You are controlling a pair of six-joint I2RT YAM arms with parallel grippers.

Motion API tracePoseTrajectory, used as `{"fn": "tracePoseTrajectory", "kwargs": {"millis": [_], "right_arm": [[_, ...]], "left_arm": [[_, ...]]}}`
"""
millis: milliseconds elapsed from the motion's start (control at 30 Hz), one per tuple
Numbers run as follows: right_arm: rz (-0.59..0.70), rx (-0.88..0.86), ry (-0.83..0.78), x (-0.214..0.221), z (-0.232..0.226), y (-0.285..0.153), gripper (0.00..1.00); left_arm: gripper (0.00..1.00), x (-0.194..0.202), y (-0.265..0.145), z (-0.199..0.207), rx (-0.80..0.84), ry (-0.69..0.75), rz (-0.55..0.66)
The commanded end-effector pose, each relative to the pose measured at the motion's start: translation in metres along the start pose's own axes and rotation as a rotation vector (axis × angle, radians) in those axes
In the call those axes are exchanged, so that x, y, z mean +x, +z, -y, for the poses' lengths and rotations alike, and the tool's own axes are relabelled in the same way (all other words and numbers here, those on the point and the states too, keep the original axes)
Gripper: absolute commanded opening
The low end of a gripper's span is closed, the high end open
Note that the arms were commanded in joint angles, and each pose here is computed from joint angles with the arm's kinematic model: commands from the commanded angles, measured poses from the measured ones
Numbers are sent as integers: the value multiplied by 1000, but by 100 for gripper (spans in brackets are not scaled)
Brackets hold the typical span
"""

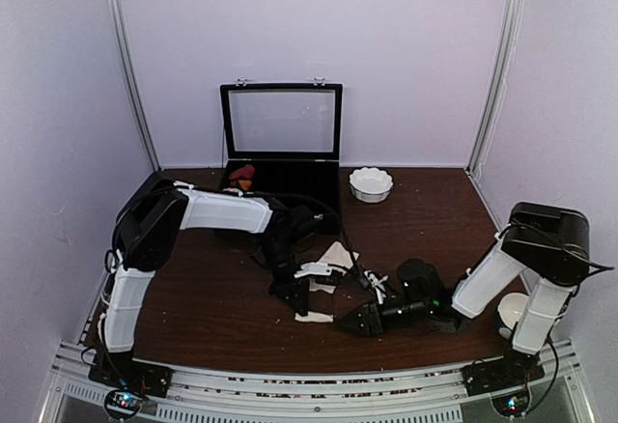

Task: Roll the socks
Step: Roll the sock at the center of the board.

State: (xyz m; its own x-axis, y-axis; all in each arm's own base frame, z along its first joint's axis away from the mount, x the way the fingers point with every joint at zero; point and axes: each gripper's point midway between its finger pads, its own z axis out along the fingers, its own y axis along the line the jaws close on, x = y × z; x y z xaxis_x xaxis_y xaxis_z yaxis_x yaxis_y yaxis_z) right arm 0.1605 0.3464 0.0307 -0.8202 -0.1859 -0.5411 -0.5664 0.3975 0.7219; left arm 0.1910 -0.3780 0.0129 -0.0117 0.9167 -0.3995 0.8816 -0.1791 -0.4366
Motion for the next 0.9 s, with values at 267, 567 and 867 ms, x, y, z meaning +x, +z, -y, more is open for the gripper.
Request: {"fn": "tracePoseTrajectory", "kwargs": {"millis": [267, 567, 867], "right_arm": [[66, 382, -555, 17, -14, -39, 51], [388, 897, -644, -69, -5, -102, 100], [104, 611, -952, -15, -28, -36, 92]], "left_arm": [[0, 38, 18, -21, 73, -219, -149], [0, 42, 19, -25, 85, -245, -196], [0, 37, 21, -17, 161, -274, -176]]}}
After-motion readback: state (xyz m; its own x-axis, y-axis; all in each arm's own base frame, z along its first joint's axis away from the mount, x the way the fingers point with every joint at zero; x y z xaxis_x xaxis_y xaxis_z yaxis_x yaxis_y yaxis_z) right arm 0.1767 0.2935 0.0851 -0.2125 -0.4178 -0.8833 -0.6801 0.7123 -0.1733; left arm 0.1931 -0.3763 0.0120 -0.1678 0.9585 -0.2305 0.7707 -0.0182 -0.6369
